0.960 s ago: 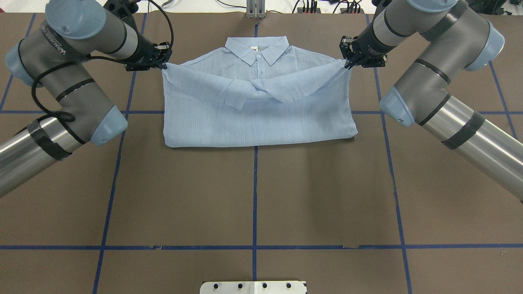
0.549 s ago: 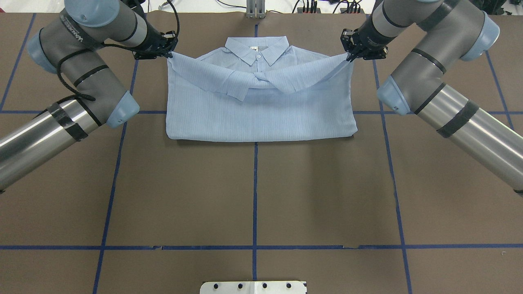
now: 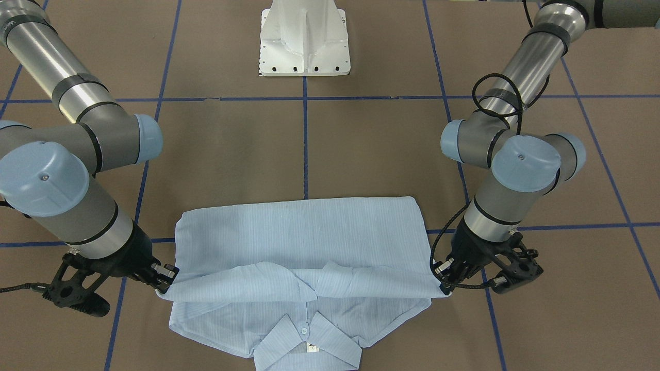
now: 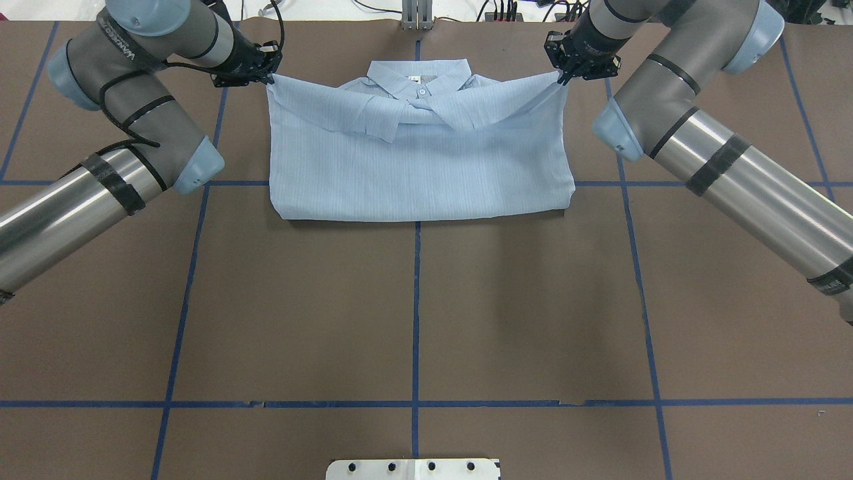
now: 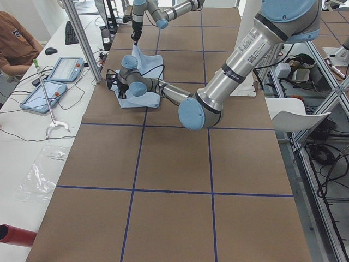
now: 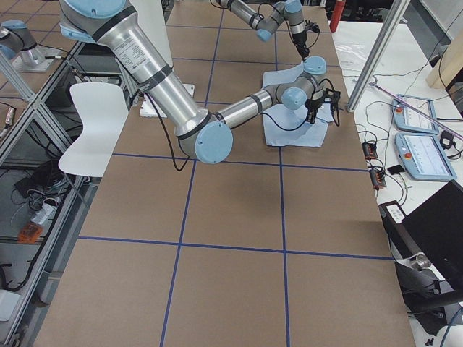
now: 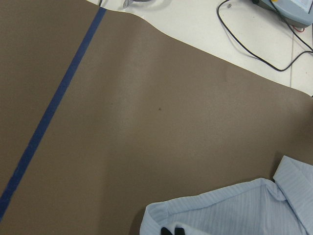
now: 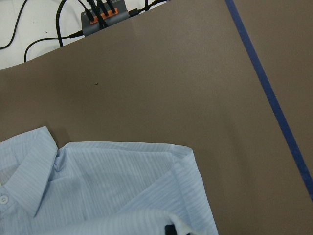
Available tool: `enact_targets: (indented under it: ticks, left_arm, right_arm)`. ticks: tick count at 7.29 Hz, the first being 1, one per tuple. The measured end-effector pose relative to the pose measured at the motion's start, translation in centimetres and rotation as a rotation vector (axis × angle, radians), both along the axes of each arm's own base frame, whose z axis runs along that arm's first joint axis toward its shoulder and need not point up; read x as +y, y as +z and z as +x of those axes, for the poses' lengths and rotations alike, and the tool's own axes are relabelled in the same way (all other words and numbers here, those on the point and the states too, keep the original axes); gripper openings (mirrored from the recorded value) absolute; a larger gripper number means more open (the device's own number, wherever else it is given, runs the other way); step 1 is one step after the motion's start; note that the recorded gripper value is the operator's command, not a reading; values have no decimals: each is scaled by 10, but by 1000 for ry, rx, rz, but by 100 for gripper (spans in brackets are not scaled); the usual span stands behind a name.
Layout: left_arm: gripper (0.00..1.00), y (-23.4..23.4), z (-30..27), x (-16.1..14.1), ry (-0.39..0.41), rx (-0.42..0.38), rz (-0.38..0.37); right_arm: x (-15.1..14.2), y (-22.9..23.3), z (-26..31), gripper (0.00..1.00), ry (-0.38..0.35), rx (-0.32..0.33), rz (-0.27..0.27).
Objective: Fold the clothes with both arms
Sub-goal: 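Open both grippers to release the hem near the collar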
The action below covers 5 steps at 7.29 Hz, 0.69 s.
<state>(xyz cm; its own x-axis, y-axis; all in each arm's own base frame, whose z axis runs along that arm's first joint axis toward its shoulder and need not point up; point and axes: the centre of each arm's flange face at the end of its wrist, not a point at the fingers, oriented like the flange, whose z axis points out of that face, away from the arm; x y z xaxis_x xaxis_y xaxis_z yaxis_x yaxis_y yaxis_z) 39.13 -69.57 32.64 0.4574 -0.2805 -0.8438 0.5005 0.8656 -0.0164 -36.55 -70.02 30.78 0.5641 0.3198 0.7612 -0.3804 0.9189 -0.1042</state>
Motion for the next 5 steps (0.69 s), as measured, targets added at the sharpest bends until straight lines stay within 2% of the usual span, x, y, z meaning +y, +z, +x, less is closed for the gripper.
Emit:
enact_targets:
  ticks: [2,3,4,5]
  left_arm:
    - [0,4,-2,0,-2,-2,-2]
    - [53,4,-2,0,-3,-1,-2]
    - [99,3,-3,0,-6,4,-4]
    - [100,2,-3,0,-10,8,-7]
  right_arm:
    - [-6,8,-9,0,-9,-4,24]
    - [-7,13,-11,61,-10,-11,36]
    - [-8,15,-12,100,-9,-14,43]
    - [-8,16,-11,100,-10,-14,49]
